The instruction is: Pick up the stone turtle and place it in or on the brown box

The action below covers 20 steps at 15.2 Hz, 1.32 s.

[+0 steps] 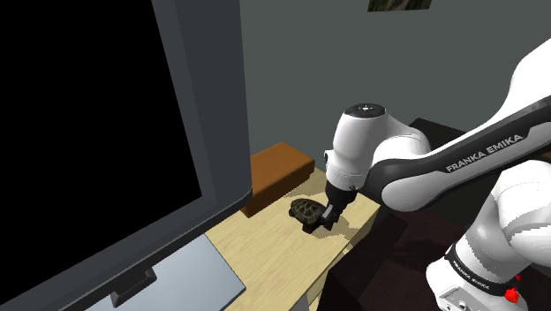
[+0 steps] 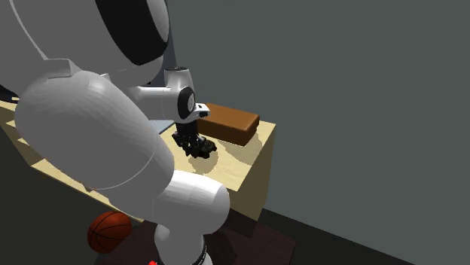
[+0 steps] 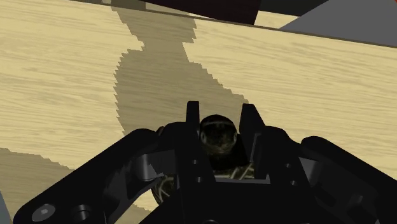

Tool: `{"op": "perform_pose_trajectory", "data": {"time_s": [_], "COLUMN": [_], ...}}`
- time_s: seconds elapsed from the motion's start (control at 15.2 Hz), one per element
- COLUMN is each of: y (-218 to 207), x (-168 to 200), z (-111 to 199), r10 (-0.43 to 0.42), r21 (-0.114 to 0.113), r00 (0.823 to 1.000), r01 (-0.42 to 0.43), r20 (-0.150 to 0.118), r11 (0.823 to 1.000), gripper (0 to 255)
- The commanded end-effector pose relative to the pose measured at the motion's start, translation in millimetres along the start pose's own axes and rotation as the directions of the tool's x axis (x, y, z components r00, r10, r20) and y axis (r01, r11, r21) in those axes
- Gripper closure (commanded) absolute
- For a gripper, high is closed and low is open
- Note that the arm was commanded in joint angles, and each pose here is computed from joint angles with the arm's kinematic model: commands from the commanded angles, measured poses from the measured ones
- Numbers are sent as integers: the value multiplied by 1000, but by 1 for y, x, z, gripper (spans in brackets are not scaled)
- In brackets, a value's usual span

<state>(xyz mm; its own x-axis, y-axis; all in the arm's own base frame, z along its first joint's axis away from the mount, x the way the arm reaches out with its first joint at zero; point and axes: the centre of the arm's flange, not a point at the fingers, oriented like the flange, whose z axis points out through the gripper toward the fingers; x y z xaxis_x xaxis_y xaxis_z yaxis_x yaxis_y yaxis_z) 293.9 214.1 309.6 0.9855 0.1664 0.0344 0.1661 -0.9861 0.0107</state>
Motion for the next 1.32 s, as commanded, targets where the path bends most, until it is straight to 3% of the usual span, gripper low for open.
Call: {"op": "perform_pose_trajectory", "data": {"time_s": [0.0, 1.25], "y": [0, 1], "x": [0, 3], "z": [-11, -111], "r10": [0, 0], "r21": [0, 0], "r00": [1000, 1000], "r01": [0, 0], "r20": [0, 0], "r11": [1000, 1000], "gripper": [255, 255]}}
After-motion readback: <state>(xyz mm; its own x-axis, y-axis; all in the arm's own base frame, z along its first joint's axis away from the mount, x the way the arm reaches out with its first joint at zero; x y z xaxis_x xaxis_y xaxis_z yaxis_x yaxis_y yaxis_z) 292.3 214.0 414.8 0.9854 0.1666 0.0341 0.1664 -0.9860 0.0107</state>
